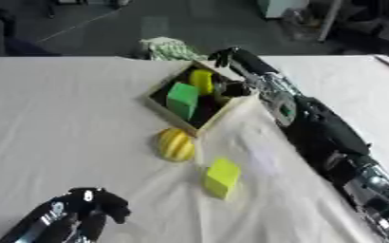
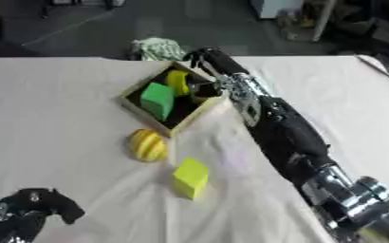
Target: Pick up objects on the table and place them in the box.
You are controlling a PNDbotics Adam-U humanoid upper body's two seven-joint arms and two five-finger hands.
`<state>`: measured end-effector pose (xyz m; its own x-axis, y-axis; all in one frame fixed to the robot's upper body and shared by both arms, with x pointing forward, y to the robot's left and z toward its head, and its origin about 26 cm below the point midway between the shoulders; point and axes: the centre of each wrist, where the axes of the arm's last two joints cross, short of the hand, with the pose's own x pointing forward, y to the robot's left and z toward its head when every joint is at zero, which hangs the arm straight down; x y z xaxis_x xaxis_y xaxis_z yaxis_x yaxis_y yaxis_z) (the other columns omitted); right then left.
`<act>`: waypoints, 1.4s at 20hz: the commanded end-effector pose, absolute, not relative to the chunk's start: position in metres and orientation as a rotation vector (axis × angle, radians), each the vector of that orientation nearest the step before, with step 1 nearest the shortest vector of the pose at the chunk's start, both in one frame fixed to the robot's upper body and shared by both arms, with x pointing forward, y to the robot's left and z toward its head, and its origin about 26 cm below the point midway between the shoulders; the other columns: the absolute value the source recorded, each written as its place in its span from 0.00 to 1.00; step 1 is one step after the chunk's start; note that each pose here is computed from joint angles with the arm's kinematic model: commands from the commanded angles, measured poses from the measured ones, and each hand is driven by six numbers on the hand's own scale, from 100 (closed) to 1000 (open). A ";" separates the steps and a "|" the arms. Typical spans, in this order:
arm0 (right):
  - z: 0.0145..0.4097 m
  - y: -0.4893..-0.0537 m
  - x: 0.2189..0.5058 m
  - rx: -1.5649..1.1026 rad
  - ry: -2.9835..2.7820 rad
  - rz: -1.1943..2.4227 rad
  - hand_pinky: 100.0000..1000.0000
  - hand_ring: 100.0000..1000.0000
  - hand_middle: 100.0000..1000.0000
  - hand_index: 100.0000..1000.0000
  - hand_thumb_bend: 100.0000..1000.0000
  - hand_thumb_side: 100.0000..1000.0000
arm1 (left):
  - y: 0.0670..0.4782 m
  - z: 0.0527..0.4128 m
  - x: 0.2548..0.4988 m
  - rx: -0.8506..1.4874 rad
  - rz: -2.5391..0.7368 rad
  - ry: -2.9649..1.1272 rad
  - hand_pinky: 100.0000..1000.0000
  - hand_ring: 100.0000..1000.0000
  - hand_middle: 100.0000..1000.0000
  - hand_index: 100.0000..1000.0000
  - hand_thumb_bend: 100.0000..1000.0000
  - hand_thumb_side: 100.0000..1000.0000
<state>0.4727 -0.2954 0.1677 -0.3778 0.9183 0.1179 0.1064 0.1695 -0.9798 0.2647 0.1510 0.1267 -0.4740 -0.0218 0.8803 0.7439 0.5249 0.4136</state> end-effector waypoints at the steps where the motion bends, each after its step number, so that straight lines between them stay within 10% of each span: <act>1: 0.192 -0.293 0.473 -1.061 -1.675 1.351 0.73 0.72 0.67 0.89 0.00 0.20 | 0.149 0.134 0.263 -0.607 -1.059 -1.872 0.69 0.66 0.48 0.71 0.00 0.68; 14: 0.255 -0.288 0.384 -0.708 -2.034 1.555 0.71 0.73 0.73 0.91 0.00 0.12 | 0.157 0.131 0.263 -0.546 -1.032 -1.865 0.69 0.66 0.48 0.70 0.00 0.69; 28: 0.238 -0.268 0.298 -0.455 -1.704 2.383 0.88 0.94 0.98 1.00 0.00 0.14 | 0.161 0.130 0.264 -0.519 -1.019 -1.872 0.69 0.65 0.48 0.70 0.00 0.68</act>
